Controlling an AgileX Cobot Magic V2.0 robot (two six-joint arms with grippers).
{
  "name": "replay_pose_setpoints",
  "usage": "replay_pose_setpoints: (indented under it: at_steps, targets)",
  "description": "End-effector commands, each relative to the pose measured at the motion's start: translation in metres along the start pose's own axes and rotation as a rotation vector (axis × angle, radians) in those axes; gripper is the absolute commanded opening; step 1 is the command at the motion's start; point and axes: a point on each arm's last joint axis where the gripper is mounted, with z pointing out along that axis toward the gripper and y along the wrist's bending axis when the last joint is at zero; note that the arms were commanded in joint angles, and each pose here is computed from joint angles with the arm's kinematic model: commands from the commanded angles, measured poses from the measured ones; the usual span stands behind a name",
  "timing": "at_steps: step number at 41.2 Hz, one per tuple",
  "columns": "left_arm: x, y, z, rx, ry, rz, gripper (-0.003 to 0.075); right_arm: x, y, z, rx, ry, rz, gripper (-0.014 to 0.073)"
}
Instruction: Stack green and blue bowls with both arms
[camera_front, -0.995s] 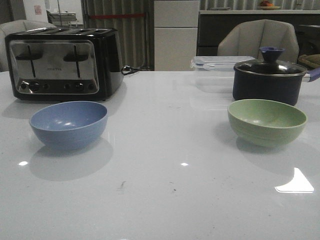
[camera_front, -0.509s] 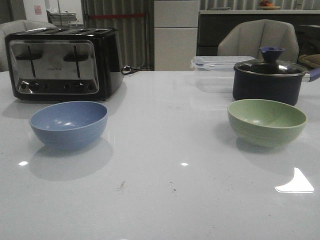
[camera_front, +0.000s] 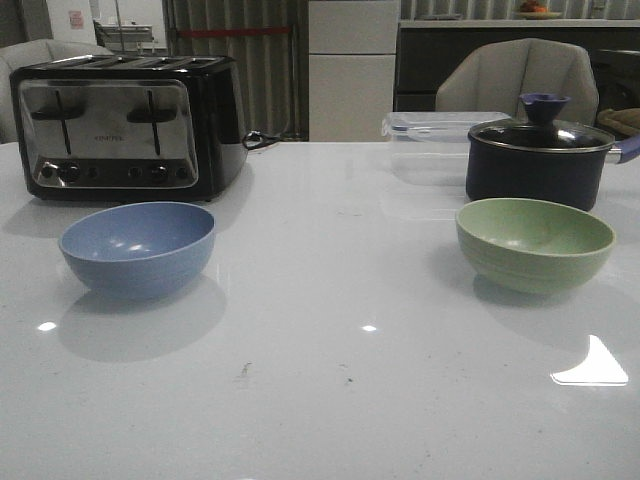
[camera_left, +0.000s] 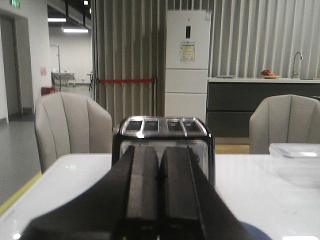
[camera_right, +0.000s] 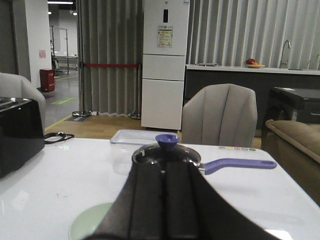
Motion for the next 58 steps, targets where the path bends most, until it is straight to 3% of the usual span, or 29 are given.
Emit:
replay_pose_setpoints:
  at_steps: [1,6,12,24,35,37,41,44,47,51,58]
  targets:
    - [-0.032,0.0,0.007,-0.003,-0.02,0.003,0.0093,-0.036,0.0,0.004,-0.001,-0.042,0.001,0.0066]
    - [-0.051,0.001,0.022,-0.002,0.087,0.003,0.0093,-0.053,0.001,0.017,-0.004,0.072,0.001,0.0066]
    - [-0.053,0.001,0.044,-0.001,0.248,0.003,0.0093,-0.059,0.001,0.037,-0.006,0.241,0.001,0.0066]
    - [-0.02,0.0,0.078,0.003,0.513,-0.008,0.0093,-0.027,0.001,0.078,-0.006,0.553,0.003,0.0066]
    - [0.001,0.0,0.097,0.004,0.657,-0.008,0.0093,0.005,0.001,0.104,-0.004,0.767,0.005,0.008]
    - [0.003,0.0,0.098,0.004,0.675,-0.008,0.0097,0.01,0.001,0.108,-0.004,0.794,0.005,0.0112]
    - [0.006,0.0,0.101,0.004,0.691,-0.008,0.0159,0.018,0.0,0.115,-0.003,0.841,0.006,0.0266]
    - [0.006,0.0,0.101,0.004,0.691,-0.008,0.0262,0.024,0.0,0.121,-0.002,0.86,0.006,0.0422]
    - [0.006,0.0,0.101,0.004,0.691,-0.008,0.0382,0.028,0.0,0.128,-0.002,0.882,0.007,0.0519]
    - [0.006,0.0,0.101,0.004,0.691,-0.008,0.046,0.029,0.0,0.142,-0.001,0.91,0.01,0.0557]
    - [0.006,0.0,0.101,0.004,0.691,-0.008,0.0456,0.03,0.0,0.176,-0.001,0.956,0.011,0.0555]
